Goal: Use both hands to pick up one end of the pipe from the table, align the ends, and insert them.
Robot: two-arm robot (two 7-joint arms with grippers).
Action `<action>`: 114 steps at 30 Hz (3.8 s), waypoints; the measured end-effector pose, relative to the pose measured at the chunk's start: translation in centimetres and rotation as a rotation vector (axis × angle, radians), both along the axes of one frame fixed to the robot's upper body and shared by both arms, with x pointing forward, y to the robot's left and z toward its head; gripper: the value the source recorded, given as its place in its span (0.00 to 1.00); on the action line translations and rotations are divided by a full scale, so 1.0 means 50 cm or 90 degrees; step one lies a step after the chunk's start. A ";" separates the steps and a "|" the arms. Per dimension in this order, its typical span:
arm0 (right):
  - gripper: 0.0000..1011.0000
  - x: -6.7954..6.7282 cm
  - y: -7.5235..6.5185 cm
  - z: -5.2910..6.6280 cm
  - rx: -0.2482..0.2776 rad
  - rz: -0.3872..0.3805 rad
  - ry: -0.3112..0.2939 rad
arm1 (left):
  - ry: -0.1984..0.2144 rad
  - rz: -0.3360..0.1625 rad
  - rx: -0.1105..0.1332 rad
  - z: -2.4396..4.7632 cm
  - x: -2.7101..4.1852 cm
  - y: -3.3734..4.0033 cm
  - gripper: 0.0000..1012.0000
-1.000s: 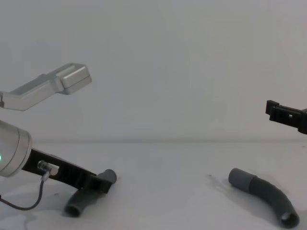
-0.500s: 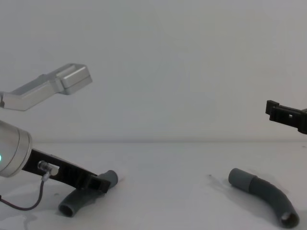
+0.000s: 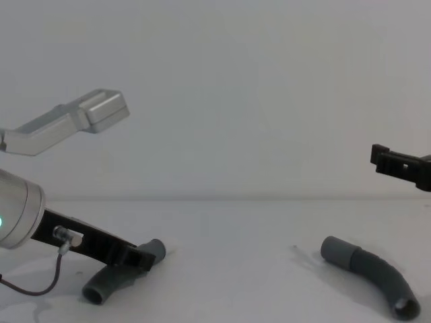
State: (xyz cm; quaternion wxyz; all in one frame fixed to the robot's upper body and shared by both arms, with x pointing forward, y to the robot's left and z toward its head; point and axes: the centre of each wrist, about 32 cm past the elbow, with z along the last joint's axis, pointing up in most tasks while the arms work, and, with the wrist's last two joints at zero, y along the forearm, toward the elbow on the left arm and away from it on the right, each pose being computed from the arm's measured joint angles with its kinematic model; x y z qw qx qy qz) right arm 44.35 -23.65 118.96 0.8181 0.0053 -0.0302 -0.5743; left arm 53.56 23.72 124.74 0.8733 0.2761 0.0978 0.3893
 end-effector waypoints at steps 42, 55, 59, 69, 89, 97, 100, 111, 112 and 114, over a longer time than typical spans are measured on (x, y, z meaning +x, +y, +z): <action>0.99 0.015 -0.022 0.040 -0.162 0.192 0.281 | 0.000 0.000 0.000 0.000 0.000 0.000 0.35; 0.99 0.031 -0.035 0.052 -0.191 0.201 0.275 | 0.000 0.000 0.000 0.000 0.000 0.000 0.35; 0.99 0.035 -0.036 0.055 -0.193 0.202 0.272 | 0.000 0.000 0.000 0.000 0.000 0.000 0.35; 0.99 0.048 -0.036 0.056 -0.191 0.205 0.269 | 0.000 0.000 0.000 0.000 0.000 0.000 0.35; 0.99 0.090 -0.042 0.028 -0.170 0.190 0.294 | 0.000 0.000 0.000 0.000 0.000 0.000 0.35; 0.99 0.102 -0.042 0.024 -0.165 0.189 0.299 | 0.000 0.000 0.000 0.000 0.000 0.000 0.35; 0.99 0.104 -0.041 0.023 -0.164 0.190 0.301 | 0.000 0.000 0.000 0.000 0.000 0.000 0.35; 0.99 0.110 -0.038 0.020 -0.161 0.191 0.310 | 0.000 0.000 0.000 0.000 0.000 0.000 0.35; 0.97 0.110 -0.038 0.020 -0.161 0.191 0.310 | 0.000 0.000 0.000 0.000 0.000 0.000 0.35; 0.94 0.111 -0.038 0.020 -0.161 0.191 0.311 | 0.000 0.000 0.000 0.000 0.000 0.000 0.35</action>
